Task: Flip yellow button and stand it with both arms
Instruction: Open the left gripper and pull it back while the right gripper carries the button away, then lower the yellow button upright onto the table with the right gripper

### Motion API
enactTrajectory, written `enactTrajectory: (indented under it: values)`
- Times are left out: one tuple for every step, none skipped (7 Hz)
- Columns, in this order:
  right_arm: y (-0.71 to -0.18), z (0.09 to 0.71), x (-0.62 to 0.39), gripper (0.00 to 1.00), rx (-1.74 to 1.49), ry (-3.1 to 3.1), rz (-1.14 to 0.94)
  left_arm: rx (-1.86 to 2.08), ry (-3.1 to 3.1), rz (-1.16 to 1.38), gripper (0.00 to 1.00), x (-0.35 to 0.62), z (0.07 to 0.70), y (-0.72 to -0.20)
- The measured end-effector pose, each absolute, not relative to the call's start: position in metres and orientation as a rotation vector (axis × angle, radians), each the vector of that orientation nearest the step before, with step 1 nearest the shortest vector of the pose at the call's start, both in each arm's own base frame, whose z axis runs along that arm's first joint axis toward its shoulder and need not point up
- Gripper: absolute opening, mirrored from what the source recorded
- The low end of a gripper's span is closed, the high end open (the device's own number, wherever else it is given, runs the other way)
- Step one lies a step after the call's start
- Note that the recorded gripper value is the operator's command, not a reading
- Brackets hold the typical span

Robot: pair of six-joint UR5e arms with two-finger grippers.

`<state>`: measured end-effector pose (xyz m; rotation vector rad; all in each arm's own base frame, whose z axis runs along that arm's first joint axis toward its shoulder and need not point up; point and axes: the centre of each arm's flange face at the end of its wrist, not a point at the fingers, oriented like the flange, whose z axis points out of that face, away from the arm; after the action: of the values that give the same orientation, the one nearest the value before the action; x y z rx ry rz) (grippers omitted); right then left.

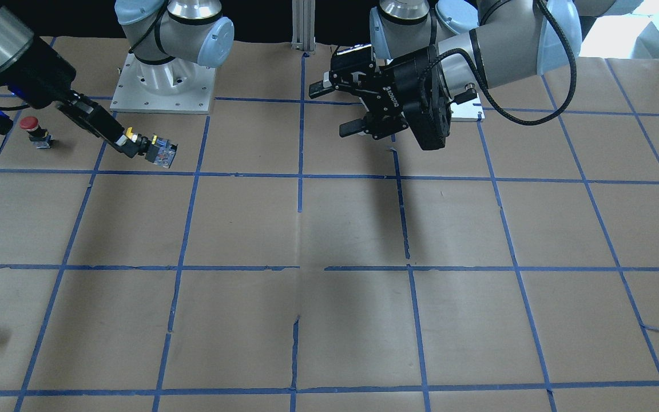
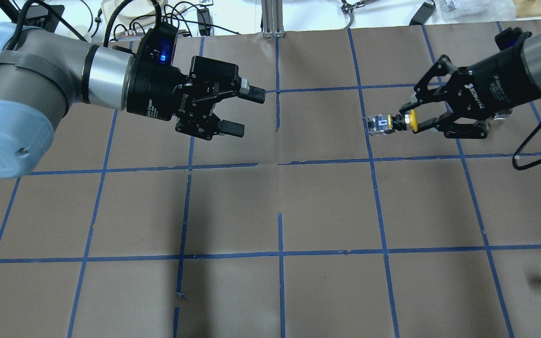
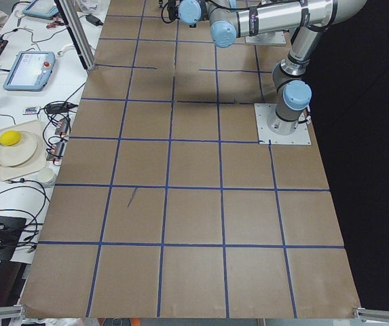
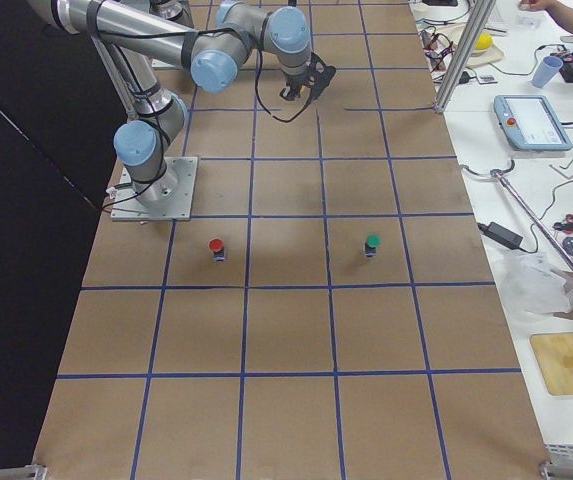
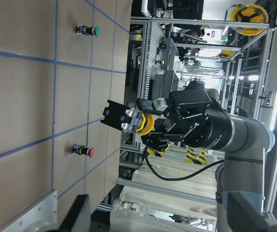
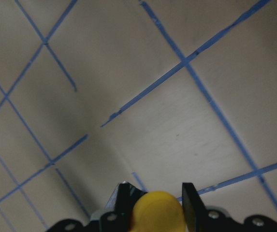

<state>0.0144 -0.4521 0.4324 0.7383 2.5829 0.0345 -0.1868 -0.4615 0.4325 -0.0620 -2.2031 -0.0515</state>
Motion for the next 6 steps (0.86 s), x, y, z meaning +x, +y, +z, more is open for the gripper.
enactTrajectory:
  values:
    - [-0.454, 0.421, -0.005, 0.21, 0.575, 2.708, 0.023, -0.094, -2.336, -0.05, 1.0, -0.178, 0.425, -0.461]
    - [-0.454, 0.411, -0.027, 0.2, 0.38, 2.805, 0.015, -0.124, -2.455, -0.041, 1.0, -0.169, 0.424, -0.461]
    - [-0.456, 0.401, -0.052, 0.2, 0.166, 2.864, 0.002, -0.148, -2.559, -0.027, 1.0, -0.161, 0.428, -0.463]
    - [-0.458, 0.393, -0.077, 0.18, -0.047, 2.895, -0.029, -0.164, -2.63, -0.014, 1.0, -0.155, 0.434, -0.467]
    - [-0.46, 0.385, -0.101, 0.19, -0.243, 2.909, -0.061, -0.172, -2.666, -0.004, 1.0, -0.152, 0.439, -0.47]
    - [-0.462, 0.373, -0.124, 0.18, -0.411, 2.91, -0.095, -0.174, -2.682, -0.002, 1.0, -0.151, 0.44, -0.471]
